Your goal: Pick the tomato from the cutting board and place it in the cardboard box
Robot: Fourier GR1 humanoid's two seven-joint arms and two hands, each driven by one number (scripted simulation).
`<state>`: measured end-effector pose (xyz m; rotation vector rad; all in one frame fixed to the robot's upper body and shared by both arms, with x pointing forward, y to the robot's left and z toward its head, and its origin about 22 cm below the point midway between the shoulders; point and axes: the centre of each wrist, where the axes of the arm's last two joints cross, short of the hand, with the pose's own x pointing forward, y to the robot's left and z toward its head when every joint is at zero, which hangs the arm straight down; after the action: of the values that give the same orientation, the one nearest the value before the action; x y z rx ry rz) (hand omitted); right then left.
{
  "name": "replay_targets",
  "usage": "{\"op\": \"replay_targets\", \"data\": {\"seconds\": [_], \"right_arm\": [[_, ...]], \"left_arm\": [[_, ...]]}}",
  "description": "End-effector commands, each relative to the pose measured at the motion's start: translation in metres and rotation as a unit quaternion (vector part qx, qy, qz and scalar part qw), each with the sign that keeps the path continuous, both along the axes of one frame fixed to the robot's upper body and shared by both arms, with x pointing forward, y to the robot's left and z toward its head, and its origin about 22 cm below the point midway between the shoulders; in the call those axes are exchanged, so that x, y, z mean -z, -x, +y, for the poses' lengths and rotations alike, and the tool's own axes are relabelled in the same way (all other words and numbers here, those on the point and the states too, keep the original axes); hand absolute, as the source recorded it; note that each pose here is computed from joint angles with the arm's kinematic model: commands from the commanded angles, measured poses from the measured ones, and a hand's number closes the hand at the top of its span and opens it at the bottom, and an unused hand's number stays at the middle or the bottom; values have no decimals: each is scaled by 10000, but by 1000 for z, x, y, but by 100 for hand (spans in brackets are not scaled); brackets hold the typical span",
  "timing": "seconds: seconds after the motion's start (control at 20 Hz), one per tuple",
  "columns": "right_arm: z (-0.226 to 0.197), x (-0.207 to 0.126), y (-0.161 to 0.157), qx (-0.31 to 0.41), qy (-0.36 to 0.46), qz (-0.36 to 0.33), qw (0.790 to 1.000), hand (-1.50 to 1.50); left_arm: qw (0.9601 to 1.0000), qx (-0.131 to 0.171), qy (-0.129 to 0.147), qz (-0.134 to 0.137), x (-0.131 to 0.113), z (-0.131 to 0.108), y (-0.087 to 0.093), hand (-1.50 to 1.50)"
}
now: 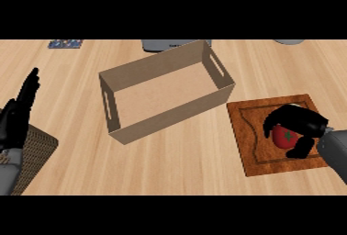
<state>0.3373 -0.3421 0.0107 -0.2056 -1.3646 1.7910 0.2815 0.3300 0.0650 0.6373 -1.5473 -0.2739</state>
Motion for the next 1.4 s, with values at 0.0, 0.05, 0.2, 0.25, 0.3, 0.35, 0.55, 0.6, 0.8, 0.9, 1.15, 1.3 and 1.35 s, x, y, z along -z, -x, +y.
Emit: {"op": "replay_targets", "data": {"seconds": [0.0,0.05,0.2,0.25,0.3,0.35,0.55,0.6,0.8,0.9,1.15,1.3,1.35], "right_arm": [[16,1,-9,90,-229,-580,9980,150],[-7,-11,-4,29,-144,-686,9975,150],[16,6,-7,178,-286,-1010,9943,150],[-1,-20,-17,216,-475,-1292,9902,150],[13,-31,-21,291,-638,-1536,9856,150],[13,-14,-14,1012,-454,-1438,9834,150],[-7,22,11,3415,-59,-1273,9312,150],[-11,23,12,3920,-43,-1291,9109,150],[24,18,10,4400,-117,-1857,8785,150],[53,-8,-4,4504,-453,-2396,8589,150],[117,-58,-3,3990,-988,-3311,8494,150],[151,-81,8,3897,-1061,-3336,8518,150],[167,-86,12,3970,-1141,-3345,8471,150]], "left_arm": [[9960,-533,190,698,44,25,19,0],[9956,-537,143,760,44,17,20,0],[9960,-494,192,726,36,22,15,0],[9964,-435,176,706,29,22,13,0],[9952,-502,272,792,44,30,23,0],[9950,-594,200,780,37,25,14,0],[9935,-775,75,832,36,31,29,0],[9930,-835,104,834,38,29,31,0],[9904,-1005,72,947,34,43,41,0],[9913,-966,138,888,31,40,35,0],[9921,-866,125,900,41,31,40,0],[9925,-812,129,905,42,34,40,0],[9926,-833,97,882,40,37,38,0]]}}
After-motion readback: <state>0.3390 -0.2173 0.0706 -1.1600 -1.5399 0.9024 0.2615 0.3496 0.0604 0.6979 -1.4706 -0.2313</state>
